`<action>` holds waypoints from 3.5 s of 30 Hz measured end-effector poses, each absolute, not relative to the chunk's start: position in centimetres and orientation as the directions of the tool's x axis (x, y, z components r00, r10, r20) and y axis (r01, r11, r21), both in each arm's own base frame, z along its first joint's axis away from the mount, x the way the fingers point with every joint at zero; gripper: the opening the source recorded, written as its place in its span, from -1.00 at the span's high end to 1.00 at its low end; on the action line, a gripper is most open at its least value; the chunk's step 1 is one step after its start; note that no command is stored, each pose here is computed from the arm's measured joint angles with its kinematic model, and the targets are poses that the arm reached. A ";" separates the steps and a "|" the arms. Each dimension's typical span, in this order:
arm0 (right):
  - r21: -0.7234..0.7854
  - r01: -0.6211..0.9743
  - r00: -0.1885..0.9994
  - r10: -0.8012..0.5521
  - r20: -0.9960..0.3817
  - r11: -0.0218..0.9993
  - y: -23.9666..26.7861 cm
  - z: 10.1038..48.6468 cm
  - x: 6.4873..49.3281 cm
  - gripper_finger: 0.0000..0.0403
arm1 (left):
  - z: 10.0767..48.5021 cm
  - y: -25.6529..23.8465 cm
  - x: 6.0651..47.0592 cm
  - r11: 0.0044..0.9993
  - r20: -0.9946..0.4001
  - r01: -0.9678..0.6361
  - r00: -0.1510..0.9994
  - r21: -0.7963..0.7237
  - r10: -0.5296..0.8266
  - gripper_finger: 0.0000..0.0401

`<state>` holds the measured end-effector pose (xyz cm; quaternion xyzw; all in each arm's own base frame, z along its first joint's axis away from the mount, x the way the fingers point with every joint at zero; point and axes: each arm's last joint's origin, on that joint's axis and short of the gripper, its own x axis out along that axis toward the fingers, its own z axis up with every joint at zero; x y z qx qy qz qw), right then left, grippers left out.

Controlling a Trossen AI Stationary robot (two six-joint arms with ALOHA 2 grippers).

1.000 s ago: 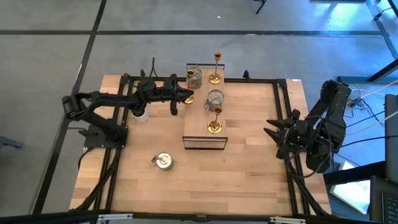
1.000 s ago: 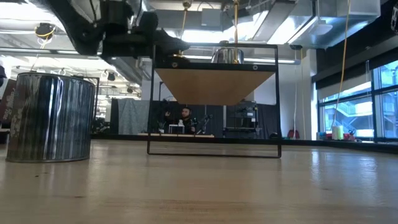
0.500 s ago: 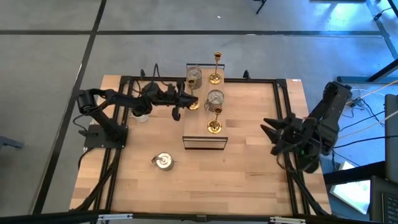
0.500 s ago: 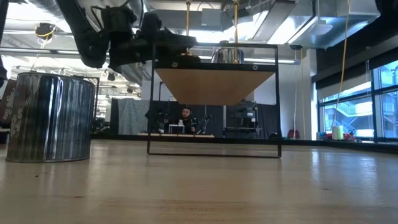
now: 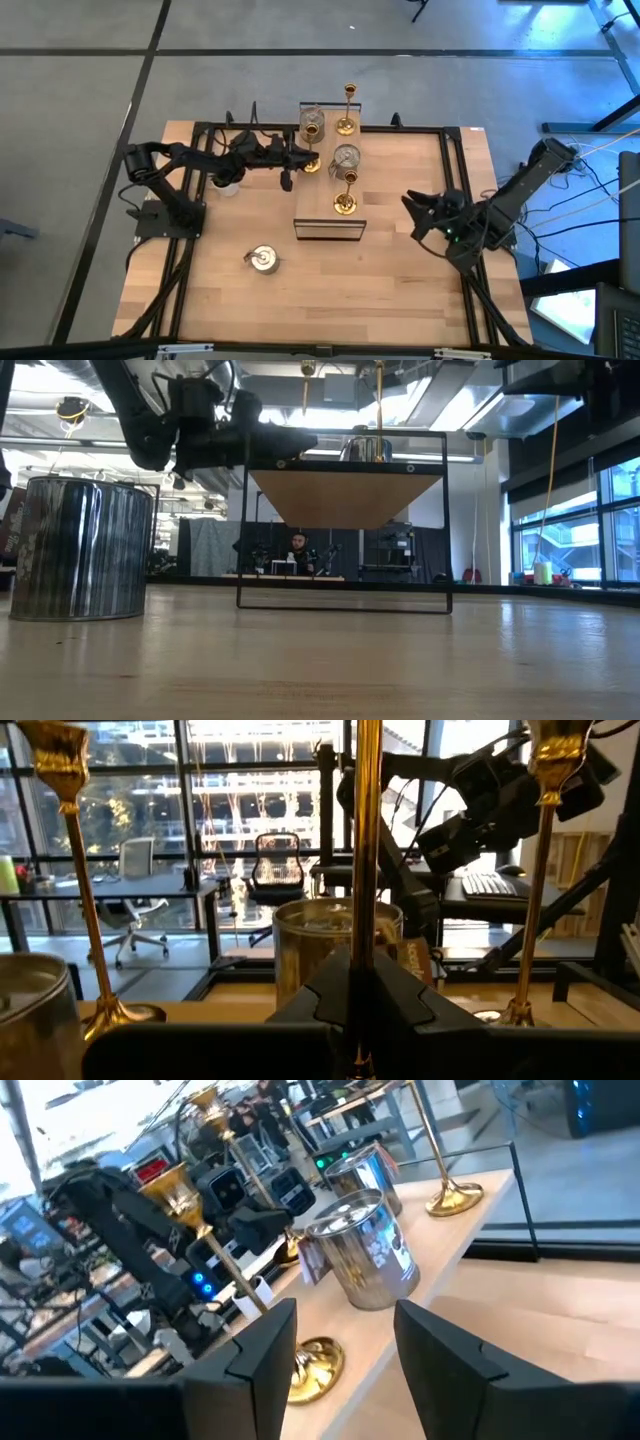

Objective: Pick & Place candle stick holders
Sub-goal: Put the gold candle holder on the shelf

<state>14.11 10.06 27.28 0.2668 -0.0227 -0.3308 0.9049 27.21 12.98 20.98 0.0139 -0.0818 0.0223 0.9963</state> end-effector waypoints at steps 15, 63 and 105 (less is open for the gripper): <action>0.581 0.572 0.766 -0.630 -0.125 0.580 9.8 28.0 15.2 0.13 | 18.7 13.1 28.3 0.999 0.247 -0.030 0.968 -0.019 0.034 0.96; 0.580 0.571 0.768 -0.628 -0.127 0.581 9.8 28.0 15.2 0.13 | 17.4 13.1 28.7 0.982 0.194 -0.038 0.978 -0.186 0.075 0.83; 0.575 0.569 0.777 -0.613 -0.142 0.588 9.9 27.9 15.2 0.13 | 17.3 12.3 29.0 0.993 0.183 0.027 0.983 -0.112 -0.006 0.83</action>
